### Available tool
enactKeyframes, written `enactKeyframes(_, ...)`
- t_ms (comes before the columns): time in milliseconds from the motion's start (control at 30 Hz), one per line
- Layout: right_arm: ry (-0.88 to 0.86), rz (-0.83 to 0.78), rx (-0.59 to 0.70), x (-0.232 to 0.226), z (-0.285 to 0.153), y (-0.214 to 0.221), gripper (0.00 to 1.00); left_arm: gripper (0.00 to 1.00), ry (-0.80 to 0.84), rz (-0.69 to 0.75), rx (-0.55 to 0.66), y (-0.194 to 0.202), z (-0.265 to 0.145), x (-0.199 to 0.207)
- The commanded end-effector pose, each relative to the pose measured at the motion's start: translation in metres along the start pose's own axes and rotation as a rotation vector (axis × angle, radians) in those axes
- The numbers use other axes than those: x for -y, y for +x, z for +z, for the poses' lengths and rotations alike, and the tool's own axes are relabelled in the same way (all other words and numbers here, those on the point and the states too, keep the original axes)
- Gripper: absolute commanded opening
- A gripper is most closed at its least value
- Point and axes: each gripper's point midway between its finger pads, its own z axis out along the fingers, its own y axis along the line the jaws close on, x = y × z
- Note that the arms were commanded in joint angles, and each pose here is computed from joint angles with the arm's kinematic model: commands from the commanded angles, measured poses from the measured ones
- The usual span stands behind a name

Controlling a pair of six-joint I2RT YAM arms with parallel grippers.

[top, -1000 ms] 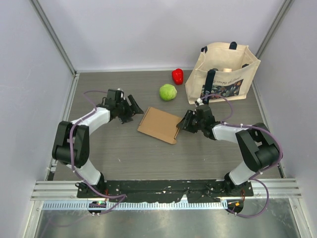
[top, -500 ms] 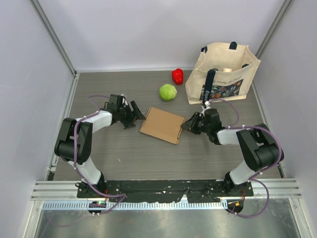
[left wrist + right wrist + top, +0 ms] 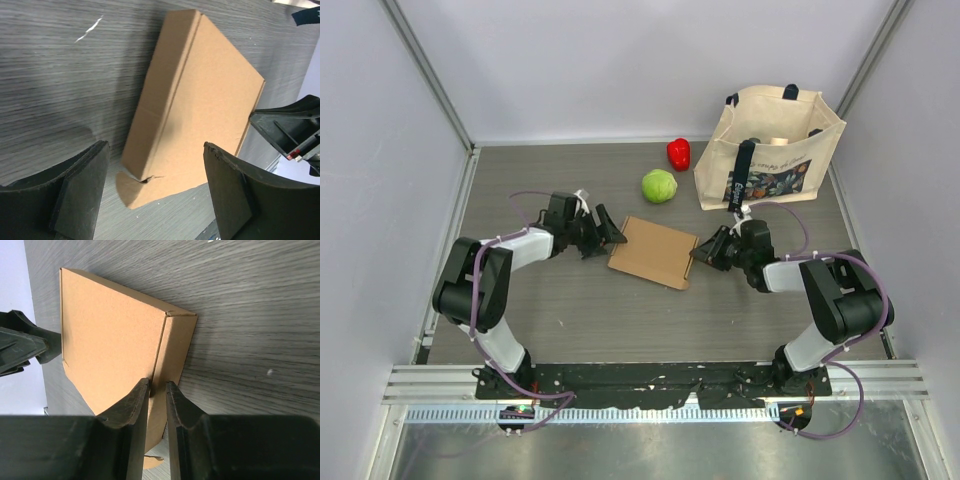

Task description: Fold the paper box

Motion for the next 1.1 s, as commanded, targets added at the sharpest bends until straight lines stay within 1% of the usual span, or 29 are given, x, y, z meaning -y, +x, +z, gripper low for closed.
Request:
enactKeyframes(0,0.076,0.020,-0.028,0.029,-0.004,0.013,0.24,0.79,0.004,0.034,0.045,-0.009,-0.005,0.004)
enactKeyframes(33,0.073,0.019,-0.028,0.029,-0.004,0.013,0.24,0.79,0.013,0.024,0.016,-0.004,-0.002,0.003)
enactKeyframes(133,0.068,0.031,-0.036,0.032,-0.005,0.016,0.22,0.79,0.028,0.014,-0.012,0.000,0.005,0.006)
enactKeyframes(400,0.073,0.073,-0.047,0.045,-0.010,0.022,0.20,0.81,0.076,0.002,-0.037,0.007,0.013,0.015)
enactKeyframes(567,0.072,0.090,-0.050,0.050,-0.012,0.025,0.21,0.80,0.147,-0.011,-0.054,0.010,0.018,0.028)
enactKeyframes(633,0.070,0.091,-0.048,0.050,-0.012,0.024,0.21,0.79,0.184,-0.036,-0.086,0.018,0.020,0.033)
enactKeyframes(700,0.071,0.085,-0.045,0.050,-0.012,0.023,0.21,0.76,0.230,-0.037,-0.086,0.018,0.021,0.042)
enactKeyframes(733,0.069,0.081,-0.043,0.049,-0.012,0.022,0.21,0.74,0.247,-0.060,-0.100,0.021,0.020,0.044)
enactKeyframes(767,0.071,0.079,-0.042,0.050,-0.012,0.021,0.21,0.69,0.279,-0.054,-0.086,0.018,0.019,0.051)
enactKeyframes(833,0.068,0.073,-0.047,0.049,-0.011,0.021,0.22,0.65,0.314,-0.089,-0.094,0.020,0.014,0.057)
enactKeyframes(867,0.064,0.070,-0.047,0.047,-0.012,0.021,0.24,0.59,0.333,-0.088,-0.086,0.018,0.013,0.061)
enactKeyframes(900,0.060,0.071,-0.045,0.046,-0.012,0.020,0.25,0.56,0.337,-0.097,-0.086,0.018,0.012,0.062)
enactKeyframes(933,0.053,0.063,-0.042,0.043,-0.012,0.018,0.27,0.49,0.337,-0.115,-0.096,0.021,0.010,0.062)
enactKeyframes(967,0.051,0.059,-0.036,0.039,-0.015,0.015,0.31,0.46,0.339,-0.125,-0.102,0.022,0.009,0.063)
enactKeyframes(1033,0.052,0.024,-0.024,0.032,-0.018,0.009,0.36,0.41,0.337,-0.159,-0.121,0.026,0.006,0.063)
enactKeyframes(1067,0.077,0.004,-0.007,0.027,-0.025,0.004,0.40,0.41,0.345,-0.165,-0.119,0.026,0.002,0.066)
